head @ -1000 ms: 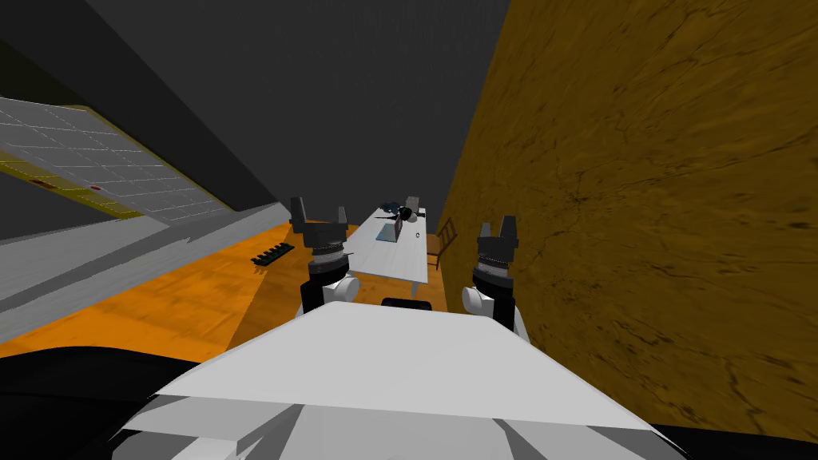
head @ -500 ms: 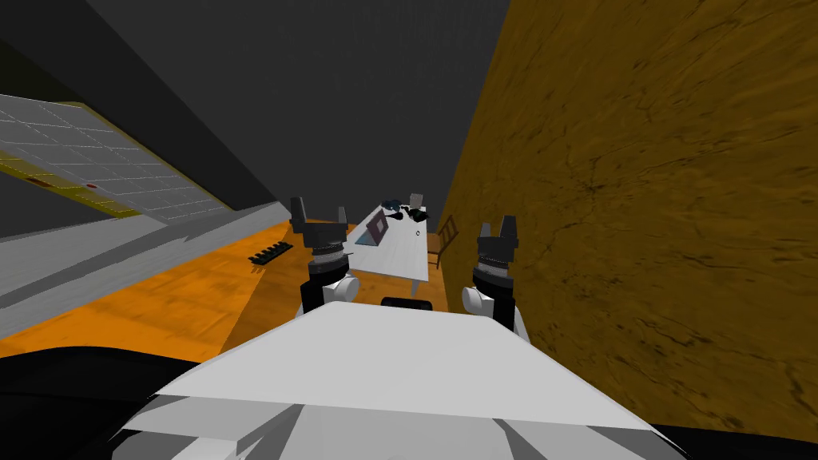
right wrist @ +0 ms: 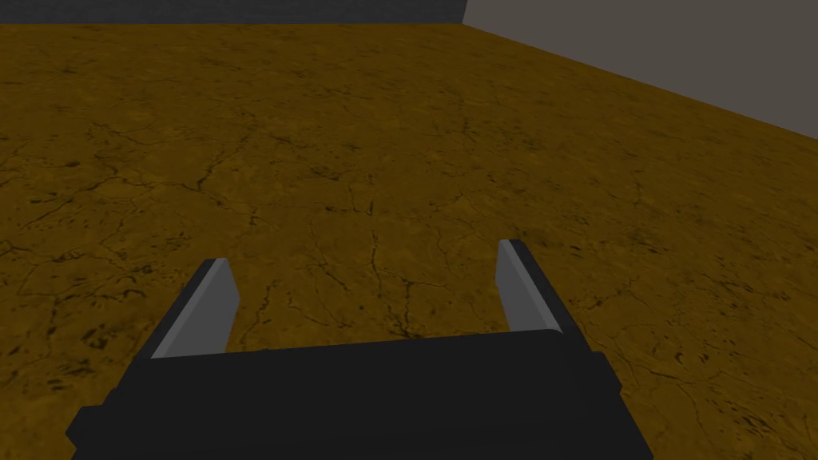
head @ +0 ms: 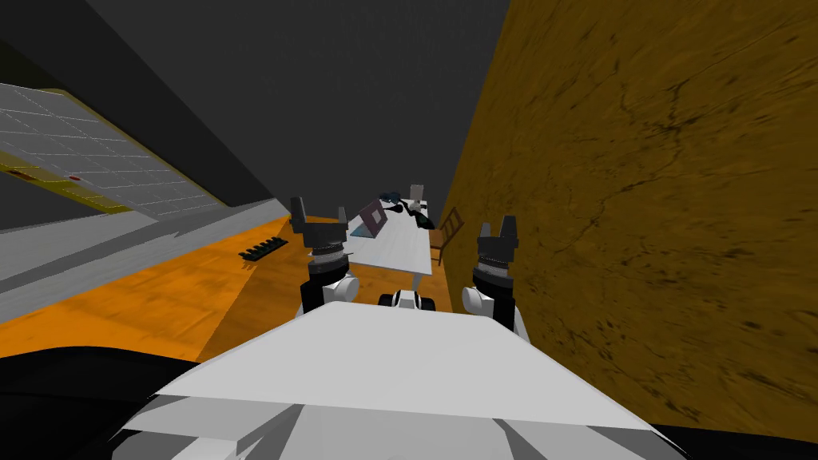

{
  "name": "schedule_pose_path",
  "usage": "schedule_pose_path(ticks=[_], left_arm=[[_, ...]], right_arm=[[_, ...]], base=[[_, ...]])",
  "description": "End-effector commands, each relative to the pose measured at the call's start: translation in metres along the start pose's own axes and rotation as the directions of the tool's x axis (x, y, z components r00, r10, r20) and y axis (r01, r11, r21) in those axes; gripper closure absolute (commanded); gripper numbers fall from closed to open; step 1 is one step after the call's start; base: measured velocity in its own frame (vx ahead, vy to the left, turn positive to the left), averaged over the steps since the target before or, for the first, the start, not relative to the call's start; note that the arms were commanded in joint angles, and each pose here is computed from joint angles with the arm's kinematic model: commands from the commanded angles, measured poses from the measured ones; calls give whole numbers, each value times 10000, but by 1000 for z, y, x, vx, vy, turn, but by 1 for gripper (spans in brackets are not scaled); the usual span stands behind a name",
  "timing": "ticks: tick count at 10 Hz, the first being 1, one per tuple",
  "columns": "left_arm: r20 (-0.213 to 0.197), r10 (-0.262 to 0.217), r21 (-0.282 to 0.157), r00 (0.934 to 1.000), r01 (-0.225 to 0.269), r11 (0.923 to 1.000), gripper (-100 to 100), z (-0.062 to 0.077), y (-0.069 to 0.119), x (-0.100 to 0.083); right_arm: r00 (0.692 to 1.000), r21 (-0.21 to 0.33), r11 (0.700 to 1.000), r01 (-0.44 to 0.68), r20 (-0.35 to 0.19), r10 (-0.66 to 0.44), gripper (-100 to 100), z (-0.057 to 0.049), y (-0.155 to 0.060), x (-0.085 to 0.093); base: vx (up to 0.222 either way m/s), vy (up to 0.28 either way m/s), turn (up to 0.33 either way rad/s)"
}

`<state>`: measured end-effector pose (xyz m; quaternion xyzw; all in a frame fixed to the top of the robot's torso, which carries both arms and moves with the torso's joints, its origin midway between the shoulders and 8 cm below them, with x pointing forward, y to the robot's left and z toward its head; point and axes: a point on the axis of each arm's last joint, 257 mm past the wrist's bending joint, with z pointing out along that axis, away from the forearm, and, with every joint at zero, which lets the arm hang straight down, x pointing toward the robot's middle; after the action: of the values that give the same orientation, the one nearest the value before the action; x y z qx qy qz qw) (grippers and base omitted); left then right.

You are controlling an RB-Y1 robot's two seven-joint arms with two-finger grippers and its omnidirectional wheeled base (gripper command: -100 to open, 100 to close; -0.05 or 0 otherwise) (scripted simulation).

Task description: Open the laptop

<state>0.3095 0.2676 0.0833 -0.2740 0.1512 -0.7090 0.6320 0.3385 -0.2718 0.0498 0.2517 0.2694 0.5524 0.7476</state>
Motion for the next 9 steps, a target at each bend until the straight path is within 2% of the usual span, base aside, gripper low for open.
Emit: schedule_pose_path(ticks=[1,3,5,7,9], left_arm=[[-734,352,-421,9967,-384,9984,-100,0,11,7],[-1289,768,-830,9887,-879,9927,-100,1,25,8],[-1604,1252,-1233,9791,-1457,9816,-100,3,42,2],[-1739,1784,-1644,9685,-2072,9644,-100,5,59,-8],[-1740,2331,-2072,9568,-2670,9412,-100,9,77,-24]], right_arm=[[10000,5,10000,0,-1,0,0,0,0,0],[10000,8,10000,0,-1,0,0,0,0,0],[10000,8,10000,0,-1,0,0,0,0,0],[10000,8,10000,0,-1,0,0,0,0,0],[10000,8,10000,0,-1,0,0,0,0,0]], base=[[-4,8,-66],[-10,16,-71],[-10,21,-91],[-11,25,-122],[-14,25,-120]])
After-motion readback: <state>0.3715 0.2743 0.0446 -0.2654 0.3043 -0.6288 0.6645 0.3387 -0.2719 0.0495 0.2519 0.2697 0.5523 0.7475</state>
